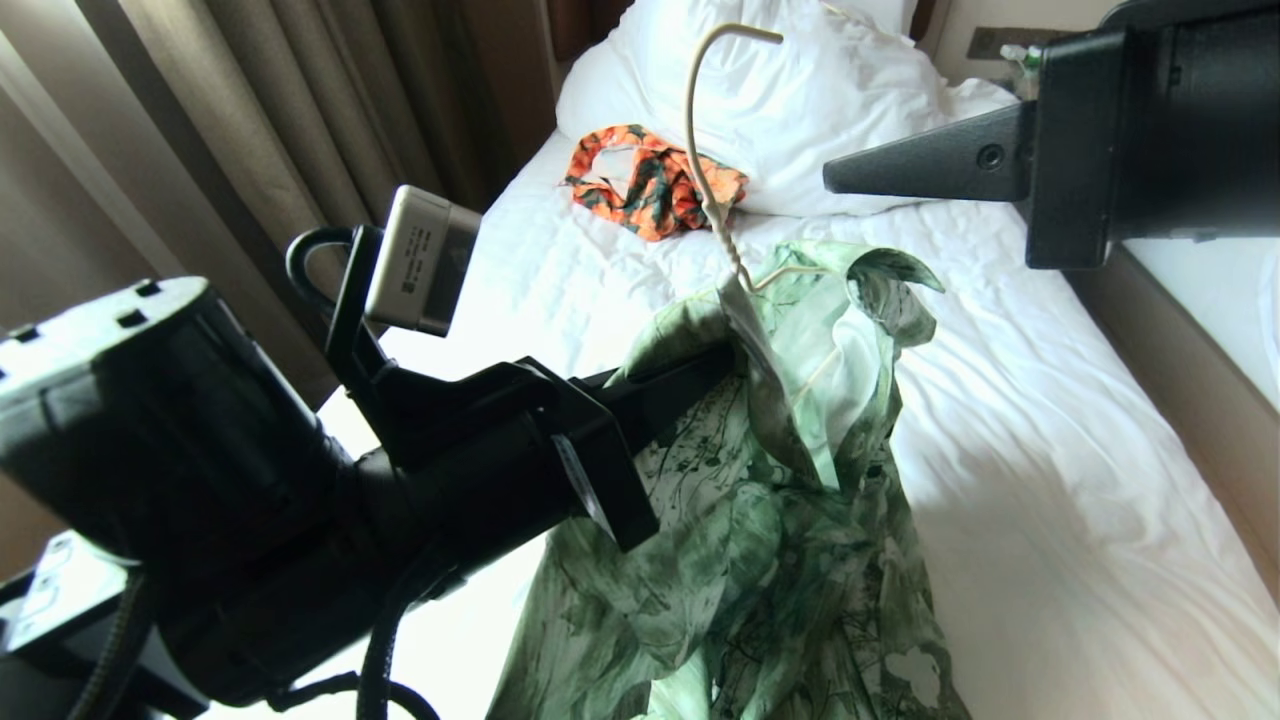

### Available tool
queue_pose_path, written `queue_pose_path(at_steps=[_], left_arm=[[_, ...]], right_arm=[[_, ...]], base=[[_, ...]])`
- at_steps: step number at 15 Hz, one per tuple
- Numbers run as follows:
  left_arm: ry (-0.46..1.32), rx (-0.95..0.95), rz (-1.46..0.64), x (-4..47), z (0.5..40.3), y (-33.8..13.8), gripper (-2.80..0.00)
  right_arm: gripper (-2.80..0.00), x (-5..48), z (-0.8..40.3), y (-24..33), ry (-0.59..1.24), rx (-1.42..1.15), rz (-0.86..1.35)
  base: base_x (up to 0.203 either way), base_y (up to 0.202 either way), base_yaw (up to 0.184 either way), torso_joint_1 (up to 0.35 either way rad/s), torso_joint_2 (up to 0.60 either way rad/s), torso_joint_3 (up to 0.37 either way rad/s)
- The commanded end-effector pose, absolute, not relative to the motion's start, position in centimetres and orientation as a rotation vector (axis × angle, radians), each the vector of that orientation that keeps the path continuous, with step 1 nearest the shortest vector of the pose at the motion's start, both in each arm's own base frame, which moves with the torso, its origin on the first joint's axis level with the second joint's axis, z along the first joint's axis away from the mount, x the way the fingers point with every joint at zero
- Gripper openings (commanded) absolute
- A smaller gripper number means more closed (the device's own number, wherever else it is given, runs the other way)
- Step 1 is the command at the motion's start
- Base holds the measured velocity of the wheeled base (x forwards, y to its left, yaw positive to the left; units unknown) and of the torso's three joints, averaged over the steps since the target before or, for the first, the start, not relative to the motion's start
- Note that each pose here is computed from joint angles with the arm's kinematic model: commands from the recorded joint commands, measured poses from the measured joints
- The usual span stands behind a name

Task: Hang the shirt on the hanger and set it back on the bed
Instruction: Take the clothes hanger out of the clothes

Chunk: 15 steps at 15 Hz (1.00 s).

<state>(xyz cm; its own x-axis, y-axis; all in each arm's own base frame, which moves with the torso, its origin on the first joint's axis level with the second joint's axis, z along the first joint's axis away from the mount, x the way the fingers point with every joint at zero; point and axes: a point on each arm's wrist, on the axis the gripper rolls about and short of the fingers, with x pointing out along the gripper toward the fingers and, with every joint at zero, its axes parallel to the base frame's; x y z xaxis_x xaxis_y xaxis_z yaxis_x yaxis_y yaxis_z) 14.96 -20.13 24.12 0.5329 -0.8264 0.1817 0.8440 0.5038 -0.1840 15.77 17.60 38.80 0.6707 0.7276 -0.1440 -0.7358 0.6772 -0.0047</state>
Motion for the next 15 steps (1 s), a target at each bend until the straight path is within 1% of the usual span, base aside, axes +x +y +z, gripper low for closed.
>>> queue_pose_path(at_steps=[1,2,3,8,12,13,15], left_arm=[[-0.076,-0.265,-1.011,15.0,24.1,-20.2,-2.8],[-0.076,-0.265,-1.011,15.0,24.1,-20.2,-2.8],[-0.075,-0.264,-1.018,14.9,24.1,-20.3,-2.8],[-0.074,-0.264,-1.022,14.7,24.1,-20.3,-2.8],[-0.077,-0.263,-1.02,14.7,24.2,-20.2,-2.8],[-0.078,-0.264,-1.019,14.7,24.2,-20.1,-2.8],[-0.087,-0.268,-1.018,14.6,24.4,-19.9,-2.8]], right_arm=[[-2.8,16.5,38.5,19.0,0.156,-0.091,0.822],[-2.8,16.5,38.5,19.1,0.159,-0.101,0.819],[0.0,16.5,38.5,19.5,0.159,-0.109,0.827],[0.0,16.6,37.7,21.8,0.18,-0.132,0.85],[0.0,18.1,36.9,23.7,0.173,-0.17,0.829],[-2.8,18.5,36.9,24.3,0.153,-0.166,0.827],[-2.8,19.2,36.6,25.2,0.13,-0.174,0.811]], base=[[0.0,0.0,0.0,0.0,0.0,0.0],[0.0,0.0,0.0,0.0,0.0,0.0],[0.0,0.0,0.0,0.0,0.0,0.0],[0.0,0.0,0.0,0.0,0.0,0.0],[0.0,0.0,0.0,0.0,0.0,0.0],[0.0,0.0,0.0,0.0,0.0,0.0],[0.0,0.0,0.0,0.0,0.0,0.0]])
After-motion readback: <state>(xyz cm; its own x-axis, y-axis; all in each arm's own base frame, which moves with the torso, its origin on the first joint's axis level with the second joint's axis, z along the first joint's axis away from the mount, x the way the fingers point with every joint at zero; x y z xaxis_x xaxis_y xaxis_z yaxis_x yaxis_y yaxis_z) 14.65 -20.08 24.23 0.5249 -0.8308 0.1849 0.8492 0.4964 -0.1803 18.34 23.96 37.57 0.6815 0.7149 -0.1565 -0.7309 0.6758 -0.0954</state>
